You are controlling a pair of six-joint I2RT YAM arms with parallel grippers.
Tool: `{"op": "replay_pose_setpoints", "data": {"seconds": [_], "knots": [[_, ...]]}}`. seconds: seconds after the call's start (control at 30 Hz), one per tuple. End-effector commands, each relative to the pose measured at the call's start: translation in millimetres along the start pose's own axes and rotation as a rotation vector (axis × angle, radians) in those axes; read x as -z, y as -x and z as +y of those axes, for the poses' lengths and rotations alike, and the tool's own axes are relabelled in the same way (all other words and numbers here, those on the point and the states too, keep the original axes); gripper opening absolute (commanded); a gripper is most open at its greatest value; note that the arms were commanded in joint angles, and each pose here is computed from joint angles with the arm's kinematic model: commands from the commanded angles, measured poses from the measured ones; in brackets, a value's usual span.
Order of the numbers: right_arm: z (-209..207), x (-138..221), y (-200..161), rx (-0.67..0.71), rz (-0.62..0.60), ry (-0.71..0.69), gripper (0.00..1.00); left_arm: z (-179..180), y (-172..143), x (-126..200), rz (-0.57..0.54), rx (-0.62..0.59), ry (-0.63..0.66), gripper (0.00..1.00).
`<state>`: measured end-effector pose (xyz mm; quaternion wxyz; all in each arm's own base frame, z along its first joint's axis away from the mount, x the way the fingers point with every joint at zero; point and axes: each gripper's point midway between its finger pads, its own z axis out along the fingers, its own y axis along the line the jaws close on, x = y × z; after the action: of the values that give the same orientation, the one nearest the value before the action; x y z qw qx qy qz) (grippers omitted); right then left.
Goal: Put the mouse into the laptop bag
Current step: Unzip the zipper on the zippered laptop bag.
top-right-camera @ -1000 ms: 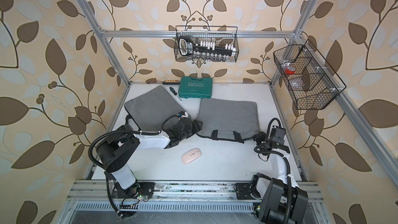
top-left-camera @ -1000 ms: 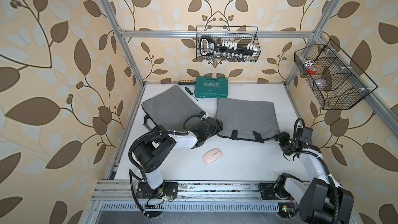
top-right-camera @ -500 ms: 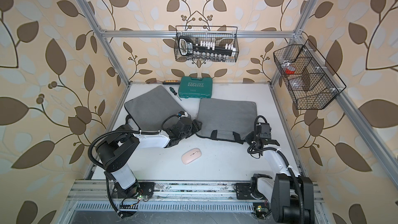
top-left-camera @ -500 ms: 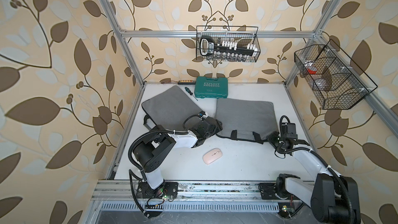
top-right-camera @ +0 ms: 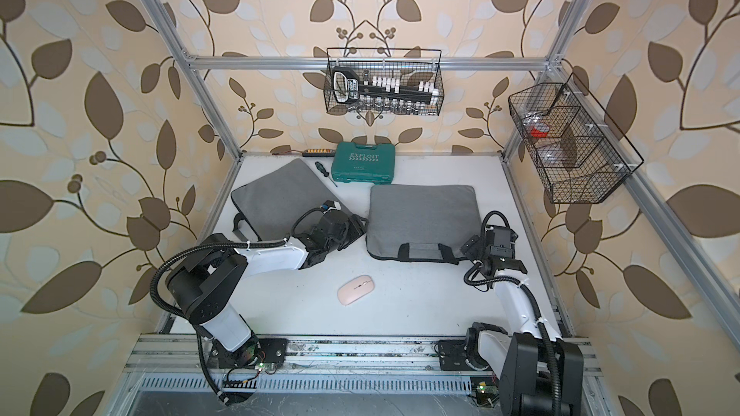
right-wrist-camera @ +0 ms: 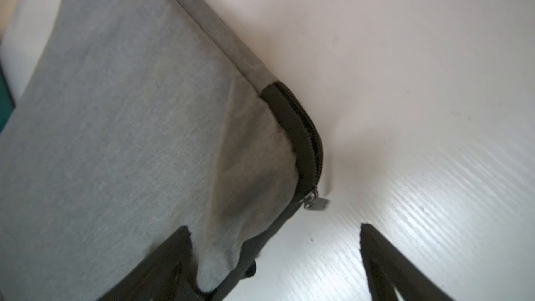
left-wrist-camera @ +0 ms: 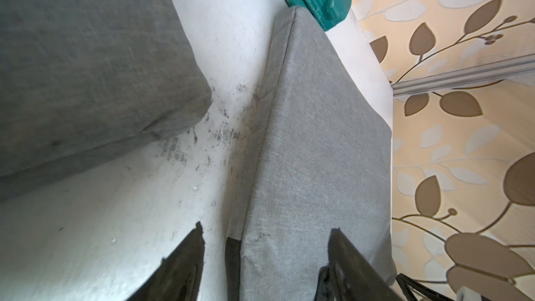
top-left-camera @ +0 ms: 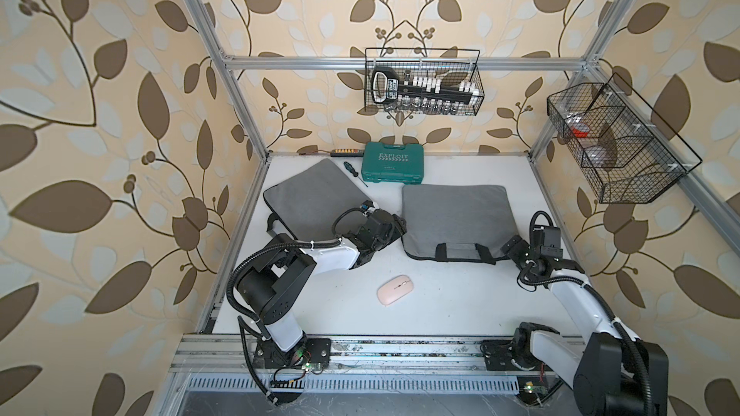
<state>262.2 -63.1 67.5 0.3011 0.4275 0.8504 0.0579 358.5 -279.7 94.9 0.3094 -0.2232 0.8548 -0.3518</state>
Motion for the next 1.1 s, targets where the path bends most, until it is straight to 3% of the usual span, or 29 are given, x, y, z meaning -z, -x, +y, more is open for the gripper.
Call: {"op": "replay_pose_setpoints", "data": {"seconds": [0.0,0.1,0.23,0.33,0.37,0.43,0.47,0.53,0.73,0.93,1.07], "knots": [[1.7,0.2,4.5,-0.003,-0.008,0.025,0.95,-7.5,3.0,5.6,0.007,-0.007,-0.016,0.8],[5.7,-9.0,-0.4,-0.017,0.046,0.056,0.95,-6.5,-7.0,-11.4,0.062,-0.006,-0.006,0.88],[7.7,-20.9,-6.6,-0.018,0.086,0.063,0.95,-5.4,-26.2,-43.5,0.152,0.002,-0.017,0.92],[15.6,-26.5,-10.3,-0.02,0.126,0.088,0.95,-6.0,-37.0,-71.3,0.21,0.001,-0.005,0.86],[19.1,-27.4,-12.1,-0.017,0.138,0.099,0.95,-7.9,-41.0,-77.9,0.229,-0.001,-0.013,0.78],[29.6,-28.0,-18.0,0.007,0.159,0.118,0.95,-9.7,-43.1,-86.7,0.239,-0.003,-0.024,0.45],[35.6,-27.0,-20.5,0.027,0.167,0.125,0.95,-5.2,-41.0,-86.7,0.228,0.001,-0.007,0.23],[43.2,-25.1,-25.7,0.068,0.182,0.119,0.95,2.6,-29.6,-79.5,0.191,0.007,0.033,0.0],[40.9,-9.9,-19.7,0.099,0.144,0.109,0.96,50.3,38.2,-27.8,0.058,0.074,0.224,0.0],[29.8,0.0,-24.5,0.104,0.131,0.09,0.95,79.4,83.1,-0.2,0.013,0.093,0.285,0.0],[49.3,2.0,-45.0,0.158,0.203,0.239,0.83,81.2,95.6,10.2,-0.001,0.065,0.29,0.0]]}}
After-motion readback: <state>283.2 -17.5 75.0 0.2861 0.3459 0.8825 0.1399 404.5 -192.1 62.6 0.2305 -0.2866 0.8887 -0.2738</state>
